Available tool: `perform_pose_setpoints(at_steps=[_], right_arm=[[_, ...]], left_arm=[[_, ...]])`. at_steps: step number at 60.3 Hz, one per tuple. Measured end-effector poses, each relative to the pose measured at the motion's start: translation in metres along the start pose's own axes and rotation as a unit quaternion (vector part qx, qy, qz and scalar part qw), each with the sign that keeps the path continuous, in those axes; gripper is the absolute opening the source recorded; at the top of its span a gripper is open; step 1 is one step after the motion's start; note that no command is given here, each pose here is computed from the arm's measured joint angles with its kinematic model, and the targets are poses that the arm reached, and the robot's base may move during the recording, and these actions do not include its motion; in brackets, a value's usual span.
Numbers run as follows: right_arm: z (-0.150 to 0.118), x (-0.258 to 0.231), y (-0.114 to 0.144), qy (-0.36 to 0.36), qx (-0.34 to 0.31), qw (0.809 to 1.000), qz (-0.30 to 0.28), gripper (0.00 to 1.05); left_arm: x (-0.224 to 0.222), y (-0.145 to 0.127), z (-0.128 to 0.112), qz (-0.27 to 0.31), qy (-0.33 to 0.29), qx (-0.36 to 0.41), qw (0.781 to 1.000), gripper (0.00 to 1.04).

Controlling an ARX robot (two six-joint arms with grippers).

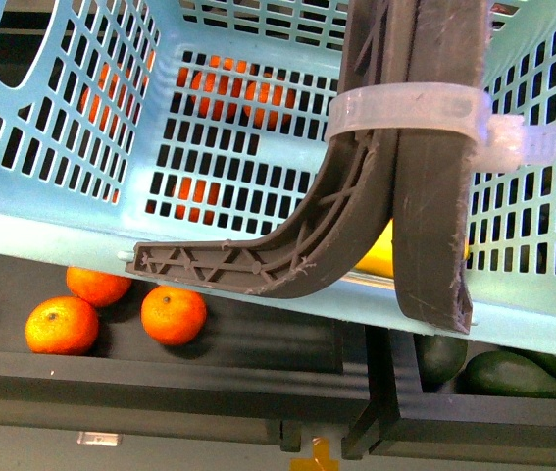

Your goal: Pick mango and avocado into basket

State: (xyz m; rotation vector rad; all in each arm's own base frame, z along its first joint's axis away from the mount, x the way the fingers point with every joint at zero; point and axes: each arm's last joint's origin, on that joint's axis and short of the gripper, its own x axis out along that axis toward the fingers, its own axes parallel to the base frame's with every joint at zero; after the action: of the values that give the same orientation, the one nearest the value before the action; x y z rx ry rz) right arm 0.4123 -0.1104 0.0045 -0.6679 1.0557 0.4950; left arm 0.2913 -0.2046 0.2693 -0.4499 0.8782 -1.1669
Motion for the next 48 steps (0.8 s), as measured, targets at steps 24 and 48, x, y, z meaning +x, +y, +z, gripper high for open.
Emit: perform_pose_setpoints(at_steps=[24, 48], right_arm=[[0.049, -0.192, -0.046, -0.301, 0.212, 0.919, -0.139, 0.50], [0.097, -0.298, 0.081, -0.440, 0.383, 0.809, 0.073, 0.50]], left_arm=[[0.000, 0.000, 0.000, 0.001, 0.000, 0.000, 1.000, 0.11], [0.000, 0.000, 0.000, 0.000, 0.000, 0.000, 1.000, 0.11]])
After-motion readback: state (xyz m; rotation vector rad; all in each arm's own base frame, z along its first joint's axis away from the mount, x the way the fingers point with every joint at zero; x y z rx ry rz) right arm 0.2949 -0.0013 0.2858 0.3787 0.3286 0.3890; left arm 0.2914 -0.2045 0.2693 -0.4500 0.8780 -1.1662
